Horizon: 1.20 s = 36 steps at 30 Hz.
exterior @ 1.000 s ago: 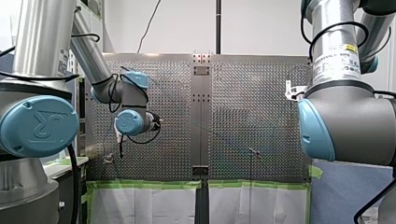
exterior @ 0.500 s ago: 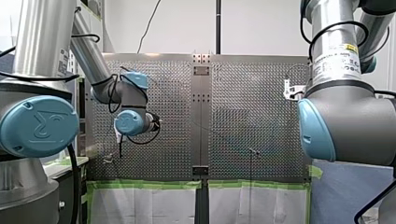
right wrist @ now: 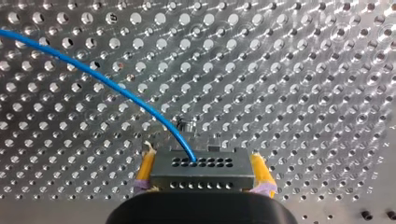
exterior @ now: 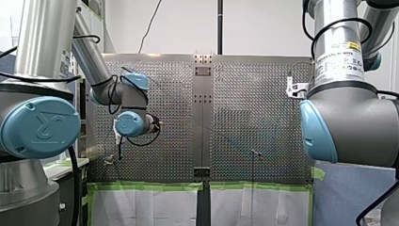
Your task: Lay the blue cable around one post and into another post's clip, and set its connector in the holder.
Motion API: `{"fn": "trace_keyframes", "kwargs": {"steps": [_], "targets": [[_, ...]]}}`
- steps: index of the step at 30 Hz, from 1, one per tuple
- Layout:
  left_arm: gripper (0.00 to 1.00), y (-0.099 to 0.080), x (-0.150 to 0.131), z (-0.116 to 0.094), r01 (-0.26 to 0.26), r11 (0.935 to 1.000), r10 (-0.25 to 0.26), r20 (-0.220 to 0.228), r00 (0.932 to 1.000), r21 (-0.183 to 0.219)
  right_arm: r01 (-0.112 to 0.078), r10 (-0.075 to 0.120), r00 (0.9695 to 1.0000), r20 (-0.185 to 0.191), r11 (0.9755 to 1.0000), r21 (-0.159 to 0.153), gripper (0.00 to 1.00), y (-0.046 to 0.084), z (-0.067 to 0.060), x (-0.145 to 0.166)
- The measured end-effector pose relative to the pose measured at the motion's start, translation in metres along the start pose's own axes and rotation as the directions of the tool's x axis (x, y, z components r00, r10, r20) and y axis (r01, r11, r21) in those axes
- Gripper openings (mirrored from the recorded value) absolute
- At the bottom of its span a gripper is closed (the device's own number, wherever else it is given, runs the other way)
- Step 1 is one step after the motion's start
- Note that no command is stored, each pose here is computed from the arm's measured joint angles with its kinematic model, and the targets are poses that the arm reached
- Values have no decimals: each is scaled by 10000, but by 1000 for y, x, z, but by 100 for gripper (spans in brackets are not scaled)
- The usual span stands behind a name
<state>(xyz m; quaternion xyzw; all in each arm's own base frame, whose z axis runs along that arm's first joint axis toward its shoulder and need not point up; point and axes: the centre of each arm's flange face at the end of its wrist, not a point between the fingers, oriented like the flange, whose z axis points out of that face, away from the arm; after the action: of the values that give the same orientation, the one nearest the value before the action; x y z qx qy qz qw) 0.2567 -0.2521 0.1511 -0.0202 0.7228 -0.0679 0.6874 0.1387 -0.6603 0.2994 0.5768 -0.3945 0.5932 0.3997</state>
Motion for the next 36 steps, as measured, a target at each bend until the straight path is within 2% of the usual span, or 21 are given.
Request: {"fn": "trace_keyframes", "kwargs": {"steps": [4, 13, 21, 28, 32, 36], "targets": [[100, 1, 0, 0, -66, 10000, 66, -45, 10000, -27, -63, 63, 10000, 0, 10000, 23, 0, -1, 0, 0], [100, 2, 1, 0, -122, 9999, 122, -63, 9999, -43, -523, 523, 9985, 189, 9986, -1, 0, 2, -3, -10], [100, 2, 1, 0, -126, 9999, 125, -68, 9999, -63, -803, 803, 9968, 56, 9968, -44, 0, 7, -3, -10], [100, 3, 1, 1, -123, 9999, 123, -64, 9999, -78, -981, 981, 9952, 36, 9952, -30, 0, 9, -2, -11], [100, 3, 1, 1, -127, 9999, 127, -73, 9999, -76, -1082, 1083, 9940, 146, 9941, -31, 0, 11, -2, -13], [100, 3, 1, 1, -138, 9999, 137, -95, 9999, -88, -1101, 1100, 9935, 288, 9939, 40, 0, 14, -1, -14]]}}
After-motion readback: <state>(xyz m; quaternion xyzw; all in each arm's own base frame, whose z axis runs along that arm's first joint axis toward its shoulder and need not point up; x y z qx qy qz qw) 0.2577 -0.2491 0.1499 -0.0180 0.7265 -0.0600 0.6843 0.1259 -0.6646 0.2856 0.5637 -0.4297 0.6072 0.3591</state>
